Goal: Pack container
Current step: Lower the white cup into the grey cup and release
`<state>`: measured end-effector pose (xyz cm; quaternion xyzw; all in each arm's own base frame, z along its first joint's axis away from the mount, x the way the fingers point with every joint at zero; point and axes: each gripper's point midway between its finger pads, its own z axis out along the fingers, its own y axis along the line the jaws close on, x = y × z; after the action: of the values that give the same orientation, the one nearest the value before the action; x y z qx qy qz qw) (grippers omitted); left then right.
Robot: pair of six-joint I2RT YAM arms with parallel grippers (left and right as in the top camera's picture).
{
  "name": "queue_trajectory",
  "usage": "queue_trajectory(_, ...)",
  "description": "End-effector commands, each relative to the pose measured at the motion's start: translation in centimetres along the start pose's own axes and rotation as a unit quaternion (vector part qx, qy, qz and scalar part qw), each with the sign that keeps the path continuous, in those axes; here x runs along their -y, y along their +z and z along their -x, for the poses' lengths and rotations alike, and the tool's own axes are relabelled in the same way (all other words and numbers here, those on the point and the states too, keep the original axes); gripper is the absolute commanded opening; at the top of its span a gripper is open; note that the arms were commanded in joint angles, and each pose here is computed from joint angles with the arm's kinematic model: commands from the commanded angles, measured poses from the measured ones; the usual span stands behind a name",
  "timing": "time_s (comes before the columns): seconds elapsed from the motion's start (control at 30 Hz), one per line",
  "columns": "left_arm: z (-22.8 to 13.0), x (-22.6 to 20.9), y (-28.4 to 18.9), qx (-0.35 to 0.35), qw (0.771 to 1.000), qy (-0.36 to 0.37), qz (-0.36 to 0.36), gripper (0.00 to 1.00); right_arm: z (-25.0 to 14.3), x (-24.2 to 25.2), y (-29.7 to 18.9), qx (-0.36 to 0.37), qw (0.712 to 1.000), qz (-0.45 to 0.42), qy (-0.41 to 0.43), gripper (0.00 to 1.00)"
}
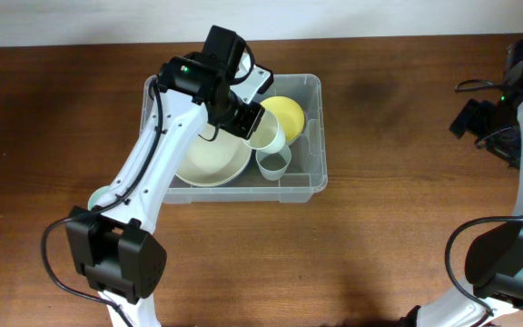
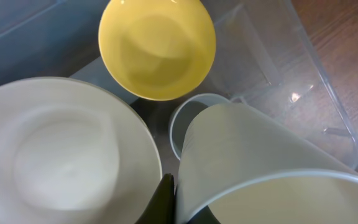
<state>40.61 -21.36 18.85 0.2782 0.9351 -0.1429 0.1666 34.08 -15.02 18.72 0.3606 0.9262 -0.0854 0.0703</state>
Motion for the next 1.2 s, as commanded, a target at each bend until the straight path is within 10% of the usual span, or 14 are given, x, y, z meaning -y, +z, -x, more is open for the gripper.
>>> queue_trajectory(0.0,-0.1,-0.4,1.3,-0.01,1.0,0.009,0.004,0.01,0.1,0.4,0.1,0.001,1.0,-0.007,0.007,0.99)
queue_trajectory(1.17,-1.2,-0.1,4.0,-0.05,0.999,0.014,0.003,0.02,0.1,0.4,0.1,0.001,1.0,-0.007,0.007,0.99)
